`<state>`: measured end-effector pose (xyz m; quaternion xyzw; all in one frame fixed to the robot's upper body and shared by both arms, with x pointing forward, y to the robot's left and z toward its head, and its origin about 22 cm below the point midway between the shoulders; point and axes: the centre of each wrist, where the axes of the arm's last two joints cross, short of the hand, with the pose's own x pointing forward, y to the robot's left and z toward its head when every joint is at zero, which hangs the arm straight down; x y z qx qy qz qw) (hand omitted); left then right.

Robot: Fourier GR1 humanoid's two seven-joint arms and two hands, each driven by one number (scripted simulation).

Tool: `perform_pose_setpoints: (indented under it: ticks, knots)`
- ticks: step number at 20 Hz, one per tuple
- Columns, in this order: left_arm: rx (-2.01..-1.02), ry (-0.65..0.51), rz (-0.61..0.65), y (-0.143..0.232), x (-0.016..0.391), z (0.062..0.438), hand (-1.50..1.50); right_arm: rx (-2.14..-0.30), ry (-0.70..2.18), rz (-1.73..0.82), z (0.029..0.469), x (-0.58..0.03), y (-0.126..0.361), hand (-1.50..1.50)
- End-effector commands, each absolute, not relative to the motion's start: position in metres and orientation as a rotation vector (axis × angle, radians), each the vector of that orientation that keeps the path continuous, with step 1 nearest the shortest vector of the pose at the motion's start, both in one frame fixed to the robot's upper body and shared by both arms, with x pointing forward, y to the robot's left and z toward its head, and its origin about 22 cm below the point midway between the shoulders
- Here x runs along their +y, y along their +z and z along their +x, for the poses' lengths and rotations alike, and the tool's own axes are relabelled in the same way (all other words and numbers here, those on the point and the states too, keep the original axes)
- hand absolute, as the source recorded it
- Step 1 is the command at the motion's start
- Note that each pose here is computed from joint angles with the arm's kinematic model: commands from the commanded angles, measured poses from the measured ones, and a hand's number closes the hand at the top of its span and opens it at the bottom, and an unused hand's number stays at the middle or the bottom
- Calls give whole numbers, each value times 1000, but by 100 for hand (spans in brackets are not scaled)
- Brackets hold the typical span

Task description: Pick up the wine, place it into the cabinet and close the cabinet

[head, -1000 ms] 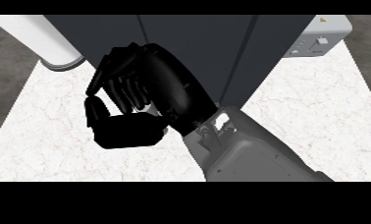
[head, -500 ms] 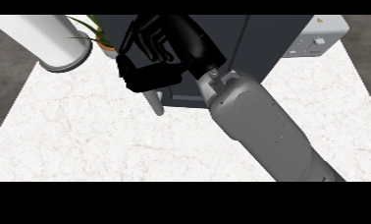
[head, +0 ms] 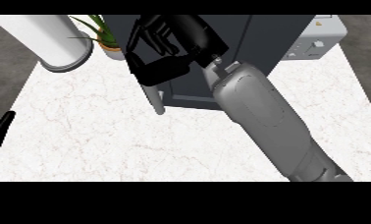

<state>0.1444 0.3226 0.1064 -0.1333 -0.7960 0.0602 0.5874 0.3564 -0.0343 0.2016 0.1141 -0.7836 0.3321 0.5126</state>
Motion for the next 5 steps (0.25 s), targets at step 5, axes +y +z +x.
perform_pose_setpoints:
  ticks: [5]
  knots:
    - [-1847, 155, -319, 99, 306, 160, -150, -1845, 649, 61, 401, -86, 201, 150]
